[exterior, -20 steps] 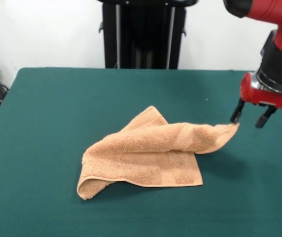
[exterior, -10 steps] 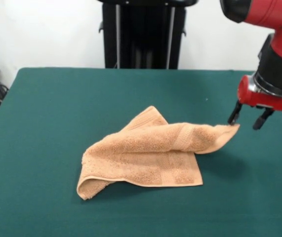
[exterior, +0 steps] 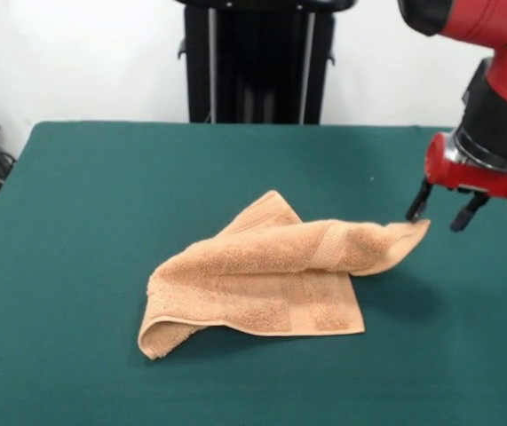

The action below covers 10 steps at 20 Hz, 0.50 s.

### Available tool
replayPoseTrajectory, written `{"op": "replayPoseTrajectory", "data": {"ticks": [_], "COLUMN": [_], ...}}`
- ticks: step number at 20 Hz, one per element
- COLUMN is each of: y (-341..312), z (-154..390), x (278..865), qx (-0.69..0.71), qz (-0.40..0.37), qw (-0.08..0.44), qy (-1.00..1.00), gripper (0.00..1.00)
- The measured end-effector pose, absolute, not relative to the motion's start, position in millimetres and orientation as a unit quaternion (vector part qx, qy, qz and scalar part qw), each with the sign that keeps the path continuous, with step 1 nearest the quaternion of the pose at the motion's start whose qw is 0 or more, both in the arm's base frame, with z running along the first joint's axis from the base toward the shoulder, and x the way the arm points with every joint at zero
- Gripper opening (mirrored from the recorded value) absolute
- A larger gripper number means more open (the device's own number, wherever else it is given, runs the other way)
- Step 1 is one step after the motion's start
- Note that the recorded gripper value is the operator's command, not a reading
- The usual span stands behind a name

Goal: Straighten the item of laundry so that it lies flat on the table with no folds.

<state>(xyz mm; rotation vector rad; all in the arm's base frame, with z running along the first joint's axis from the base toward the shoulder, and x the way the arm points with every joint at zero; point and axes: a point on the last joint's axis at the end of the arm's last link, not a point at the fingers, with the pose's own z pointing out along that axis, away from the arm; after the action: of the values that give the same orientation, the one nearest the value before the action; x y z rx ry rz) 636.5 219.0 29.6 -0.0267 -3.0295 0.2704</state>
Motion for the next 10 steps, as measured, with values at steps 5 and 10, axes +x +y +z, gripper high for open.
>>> {"op": "replayPoseTrajectory", "data": {"ticks": [5, 10], "y": [211.4, 212.2], "z": [26.0, 18.8], "x": [637.9, 641.9], "qx": [-0.006, -0.002], "qz": [0.108, 0.111], "qw": [0.047, 0.046], "qy": [-0.993, -0.993], "gripper": [1.00, 1.00]}}
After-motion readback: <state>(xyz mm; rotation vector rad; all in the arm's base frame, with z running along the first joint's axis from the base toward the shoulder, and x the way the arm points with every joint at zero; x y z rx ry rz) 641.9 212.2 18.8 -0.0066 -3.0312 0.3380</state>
